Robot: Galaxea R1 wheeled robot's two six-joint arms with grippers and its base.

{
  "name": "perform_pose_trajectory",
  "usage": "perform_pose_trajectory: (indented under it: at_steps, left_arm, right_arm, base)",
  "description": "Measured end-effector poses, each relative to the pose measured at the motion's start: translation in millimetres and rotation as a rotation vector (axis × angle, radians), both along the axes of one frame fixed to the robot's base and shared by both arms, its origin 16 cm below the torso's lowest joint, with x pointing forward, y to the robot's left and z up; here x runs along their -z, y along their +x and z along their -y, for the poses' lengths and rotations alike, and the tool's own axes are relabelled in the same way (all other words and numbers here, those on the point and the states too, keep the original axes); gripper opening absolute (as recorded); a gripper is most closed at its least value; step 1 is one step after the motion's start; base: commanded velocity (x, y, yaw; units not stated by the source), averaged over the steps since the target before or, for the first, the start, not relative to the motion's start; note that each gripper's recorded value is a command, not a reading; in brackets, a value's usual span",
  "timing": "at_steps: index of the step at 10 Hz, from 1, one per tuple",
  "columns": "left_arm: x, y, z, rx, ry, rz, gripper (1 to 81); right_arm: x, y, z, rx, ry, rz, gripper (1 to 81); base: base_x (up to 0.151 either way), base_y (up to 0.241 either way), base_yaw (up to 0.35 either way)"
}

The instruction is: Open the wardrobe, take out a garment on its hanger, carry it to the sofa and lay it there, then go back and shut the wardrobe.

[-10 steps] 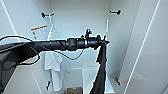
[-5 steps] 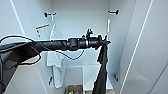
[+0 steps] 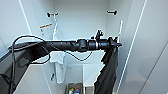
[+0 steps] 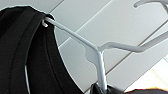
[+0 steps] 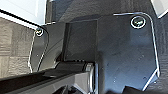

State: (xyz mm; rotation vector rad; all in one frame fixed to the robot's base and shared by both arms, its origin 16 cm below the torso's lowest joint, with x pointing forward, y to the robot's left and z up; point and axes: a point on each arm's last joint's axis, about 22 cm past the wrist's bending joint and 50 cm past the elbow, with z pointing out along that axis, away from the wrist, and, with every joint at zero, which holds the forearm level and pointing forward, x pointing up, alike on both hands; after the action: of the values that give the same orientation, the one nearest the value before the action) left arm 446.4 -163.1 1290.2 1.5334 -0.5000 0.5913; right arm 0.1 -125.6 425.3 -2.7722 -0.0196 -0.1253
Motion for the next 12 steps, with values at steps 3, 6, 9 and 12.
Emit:
perform_pose_trajectory:
  at_steps: [3, 6, 9, 12]
  left_arm:
    - [13, 7, -7, -0.019, 0.003, -0.028, 1.0]
    - [13, 6, -12, -0.016, -0.001, -0.029, 1.0]
    - [9, 22, -43, -0.043, -0.045, -0.035, 1.0]
    - [23, 18, -50, -0.038, -0.049, -0.060, 1.0]
  right_arm:
    - [0, 0, 0, 0.000, 0.000, -0.001, 81.1]
    - [0, -1, 0, 0.000, 0.000, -0.001, 81.1]
    - [0, -1, 0, 0.001, 0.000, -0.001, 81.1]
    - [0, -3, 0, 0.002, 0.000, -0.001, 81.1]
  base:
    - [-0.103, 0.000, 0.000]
    - [-0.107, 0.000, 0.000]
    - [-0.109, 0.000, 0.000]
    - [-0.116, 0.000, 0.000]
